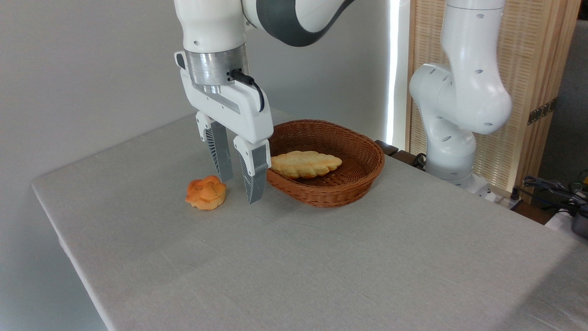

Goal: Put bread into the basket

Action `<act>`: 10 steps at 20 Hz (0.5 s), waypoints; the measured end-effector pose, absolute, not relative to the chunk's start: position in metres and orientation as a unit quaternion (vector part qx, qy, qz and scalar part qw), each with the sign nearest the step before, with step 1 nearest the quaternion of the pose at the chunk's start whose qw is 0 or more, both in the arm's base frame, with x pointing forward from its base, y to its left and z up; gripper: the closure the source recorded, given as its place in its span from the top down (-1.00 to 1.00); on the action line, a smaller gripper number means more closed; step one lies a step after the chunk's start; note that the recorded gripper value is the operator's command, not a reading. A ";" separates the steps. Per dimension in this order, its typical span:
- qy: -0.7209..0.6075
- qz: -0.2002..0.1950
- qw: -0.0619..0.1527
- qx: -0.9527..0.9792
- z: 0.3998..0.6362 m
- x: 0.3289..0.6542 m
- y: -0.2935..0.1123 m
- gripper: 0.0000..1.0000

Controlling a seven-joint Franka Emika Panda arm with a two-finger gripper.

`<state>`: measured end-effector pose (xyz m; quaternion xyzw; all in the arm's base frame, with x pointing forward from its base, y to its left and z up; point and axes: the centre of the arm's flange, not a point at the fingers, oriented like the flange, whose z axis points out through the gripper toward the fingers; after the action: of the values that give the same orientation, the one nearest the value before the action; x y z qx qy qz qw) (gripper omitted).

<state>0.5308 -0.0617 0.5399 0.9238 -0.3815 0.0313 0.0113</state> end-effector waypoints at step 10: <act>-0.374 0.045 0.008 0.926 0.553 0.536 -0.051 1.00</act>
<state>0.5360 -0.0512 0.5527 0.9264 -0.3739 0.0445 0.0081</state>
